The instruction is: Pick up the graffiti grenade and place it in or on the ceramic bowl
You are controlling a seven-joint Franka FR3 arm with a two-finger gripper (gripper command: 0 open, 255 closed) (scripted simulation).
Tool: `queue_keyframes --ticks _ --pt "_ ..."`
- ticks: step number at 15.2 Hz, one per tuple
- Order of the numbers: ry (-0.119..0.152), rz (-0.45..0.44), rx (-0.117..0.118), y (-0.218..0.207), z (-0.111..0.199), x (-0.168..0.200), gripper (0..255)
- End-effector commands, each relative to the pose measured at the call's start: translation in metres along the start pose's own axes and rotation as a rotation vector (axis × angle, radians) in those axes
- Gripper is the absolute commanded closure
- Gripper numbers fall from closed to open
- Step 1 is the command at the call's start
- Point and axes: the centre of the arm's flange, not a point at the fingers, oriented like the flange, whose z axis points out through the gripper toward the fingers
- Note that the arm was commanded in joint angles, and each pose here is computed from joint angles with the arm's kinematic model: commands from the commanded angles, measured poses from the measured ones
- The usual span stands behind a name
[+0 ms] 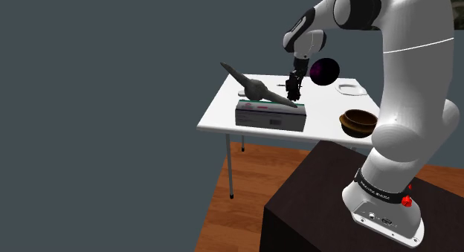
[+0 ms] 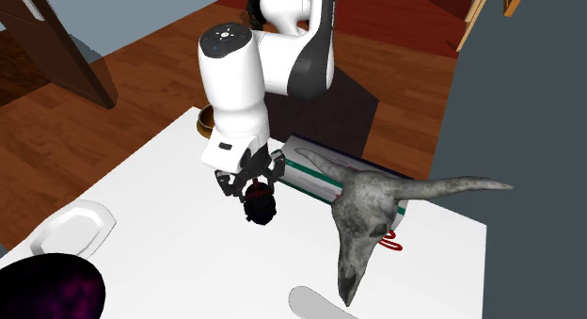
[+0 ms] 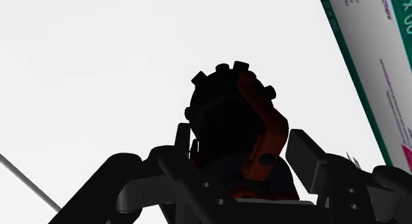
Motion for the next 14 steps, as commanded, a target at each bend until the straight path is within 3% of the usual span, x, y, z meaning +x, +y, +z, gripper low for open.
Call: queue_keyframes --ticks 1,14 --pt "0.000 0.000 0.000 -0.001 -0.010 0.001 255" --pt "0.000 0.000 0.000 0.000 -0.079 0.005 255"
